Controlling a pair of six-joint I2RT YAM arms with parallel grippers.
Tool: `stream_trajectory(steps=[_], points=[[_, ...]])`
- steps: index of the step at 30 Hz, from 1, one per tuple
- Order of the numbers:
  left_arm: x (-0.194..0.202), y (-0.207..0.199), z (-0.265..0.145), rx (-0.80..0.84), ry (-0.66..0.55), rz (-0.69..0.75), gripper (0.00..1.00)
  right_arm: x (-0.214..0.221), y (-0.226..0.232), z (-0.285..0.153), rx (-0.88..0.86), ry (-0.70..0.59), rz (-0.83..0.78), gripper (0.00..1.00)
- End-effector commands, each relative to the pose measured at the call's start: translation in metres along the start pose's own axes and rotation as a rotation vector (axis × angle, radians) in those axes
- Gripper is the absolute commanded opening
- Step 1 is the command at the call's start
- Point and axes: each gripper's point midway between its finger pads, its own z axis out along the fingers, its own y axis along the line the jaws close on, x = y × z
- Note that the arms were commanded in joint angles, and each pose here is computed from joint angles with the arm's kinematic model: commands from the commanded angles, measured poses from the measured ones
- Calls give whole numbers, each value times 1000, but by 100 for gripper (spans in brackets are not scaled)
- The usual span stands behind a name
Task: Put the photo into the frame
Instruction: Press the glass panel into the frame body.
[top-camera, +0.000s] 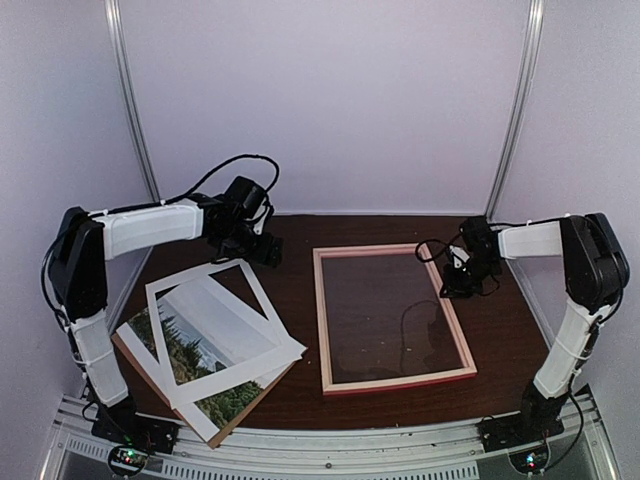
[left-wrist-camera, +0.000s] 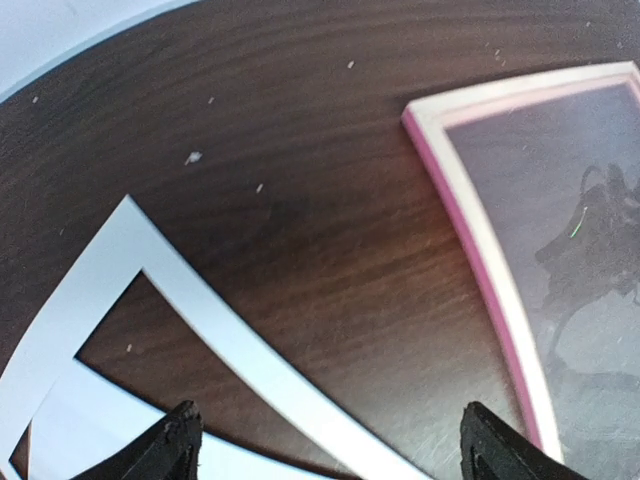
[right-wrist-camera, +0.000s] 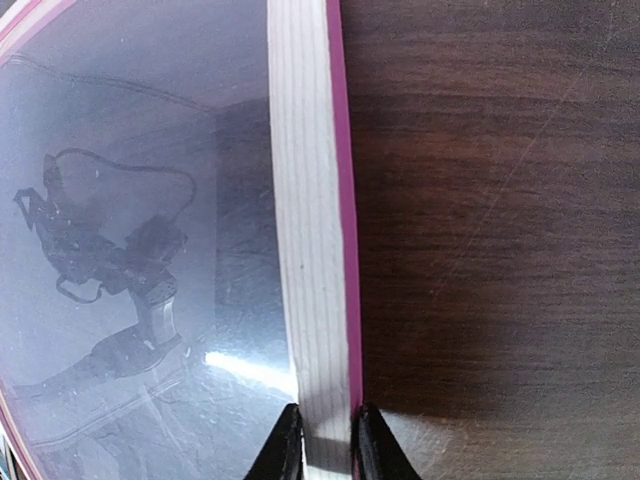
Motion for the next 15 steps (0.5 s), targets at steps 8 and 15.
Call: stream_trajectory(steps=[8, 15], points=[[90, 79, -44, -197, 178, -113, 92, -24, -29, -20, 111, -72, 14, 29], [131, 109, -61, -203, 224, -277, 97, -48, 9, -52, 95, -204, -84, 61]])
